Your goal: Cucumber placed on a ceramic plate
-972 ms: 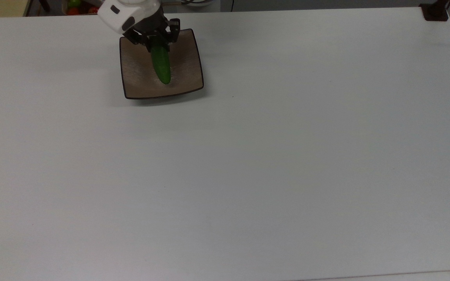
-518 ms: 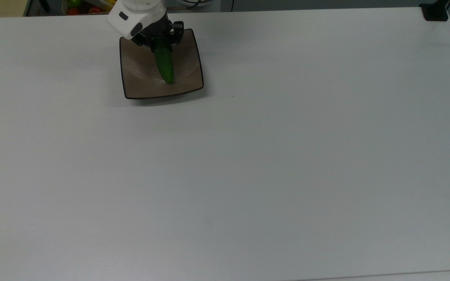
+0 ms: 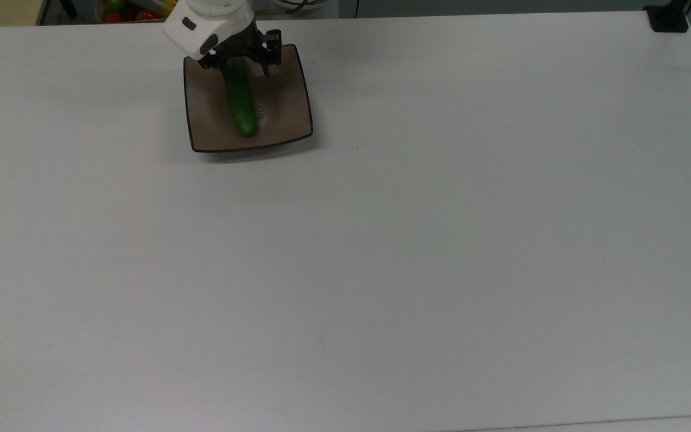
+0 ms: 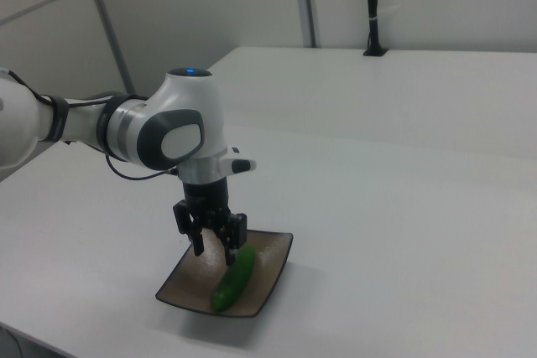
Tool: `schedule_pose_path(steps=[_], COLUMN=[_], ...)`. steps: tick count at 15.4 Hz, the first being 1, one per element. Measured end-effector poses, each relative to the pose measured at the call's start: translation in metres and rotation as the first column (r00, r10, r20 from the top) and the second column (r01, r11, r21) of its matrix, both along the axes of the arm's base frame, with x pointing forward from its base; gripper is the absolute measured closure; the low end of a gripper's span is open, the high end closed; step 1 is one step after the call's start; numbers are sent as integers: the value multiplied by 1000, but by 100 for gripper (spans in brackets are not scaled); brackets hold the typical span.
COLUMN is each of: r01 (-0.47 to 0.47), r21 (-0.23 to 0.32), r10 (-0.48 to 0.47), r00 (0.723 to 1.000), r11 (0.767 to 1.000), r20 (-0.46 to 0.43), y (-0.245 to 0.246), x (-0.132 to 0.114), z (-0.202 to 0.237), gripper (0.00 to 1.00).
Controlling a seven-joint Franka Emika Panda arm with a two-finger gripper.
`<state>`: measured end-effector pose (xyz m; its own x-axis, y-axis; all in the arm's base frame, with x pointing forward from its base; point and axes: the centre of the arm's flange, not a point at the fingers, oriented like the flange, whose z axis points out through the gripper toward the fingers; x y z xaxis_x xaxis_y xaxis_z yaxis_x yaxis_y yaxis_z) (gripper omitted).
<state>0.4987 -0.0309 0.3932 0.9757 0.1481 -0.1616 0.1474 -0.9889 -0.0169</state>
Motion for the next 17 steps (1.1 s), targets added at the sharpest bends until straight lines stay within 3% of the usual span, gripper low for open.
schedule_pose_path(steps=[3,4,11,17], r01=[-5,-9,-19,75], r21=[-1,-2,-16,68], r10=[5,9,21,-88], r00=[1000,1000,989,971], r11=[1000,1000,1000,995], r20=[20,25,147,222], y=[2,5,50,74], x=[7,11,28,27], z=[31,51,186,252], gripper=[4,1,0,0])
